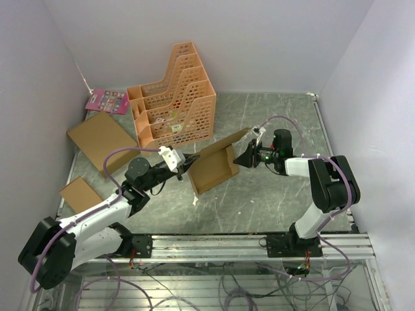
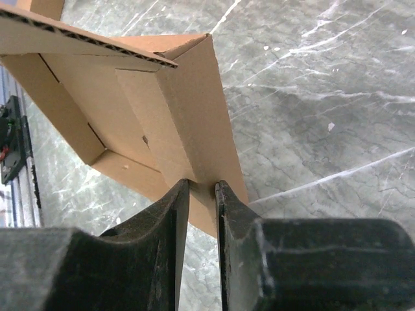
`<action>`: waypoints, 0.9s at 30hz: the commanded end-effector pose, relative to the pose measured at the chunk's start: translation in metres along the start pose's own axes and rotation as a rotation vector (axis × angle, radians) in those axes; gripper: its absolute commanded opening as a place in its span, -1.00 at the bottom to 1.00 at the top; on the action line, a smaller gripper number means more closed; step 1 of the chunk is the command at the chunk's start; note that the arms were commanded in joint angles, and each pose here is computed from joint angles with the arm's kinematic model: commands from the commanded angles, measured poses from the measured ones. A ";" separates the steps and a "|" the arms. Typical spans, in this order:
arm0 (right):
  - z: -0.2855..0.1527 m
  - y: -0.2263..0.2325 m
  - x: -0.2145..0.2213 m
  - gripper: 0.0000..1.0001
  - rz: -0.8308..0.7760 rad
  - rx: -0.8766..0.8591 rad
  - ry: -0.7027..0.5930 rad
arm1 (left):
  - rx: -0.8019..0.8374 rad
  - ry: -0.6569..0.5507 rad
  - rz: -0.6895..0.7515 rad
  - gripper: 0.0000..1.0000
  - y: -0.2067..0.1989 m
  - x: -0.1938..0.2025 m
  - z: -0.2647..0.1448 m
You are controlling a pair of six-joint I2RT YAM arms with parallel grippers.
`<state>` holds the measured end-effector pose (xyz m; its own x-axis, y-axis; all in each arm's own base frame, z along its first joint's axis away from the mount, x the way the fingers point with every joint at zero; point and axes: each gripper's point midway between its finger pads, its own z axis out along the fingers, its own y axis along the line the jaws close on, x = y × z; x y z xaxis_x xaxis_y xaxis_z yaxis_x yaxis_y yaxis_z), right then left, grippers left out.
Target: Fold the paper box
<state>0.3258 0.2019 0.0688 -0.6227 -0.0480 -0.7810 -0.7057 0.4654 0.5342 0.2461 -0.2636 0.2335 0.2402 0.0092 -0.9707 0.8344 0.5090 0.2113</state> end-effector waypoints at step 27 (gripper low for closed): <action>0.016 0.003 -0.011 -0.39 -0.246 0.025 -0.064 | 0.087 -0.076 -0.076 -0.86 -0.020 -0.006 0.004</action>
<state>0.3351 0.2092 0.0705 -0.4482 -0.0939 -0.8890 -0.7899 0.5072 0.3447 0.2411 -0.2701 0.2260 0.1944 -0.0416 -0.9800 0.8639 0.4805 0.1509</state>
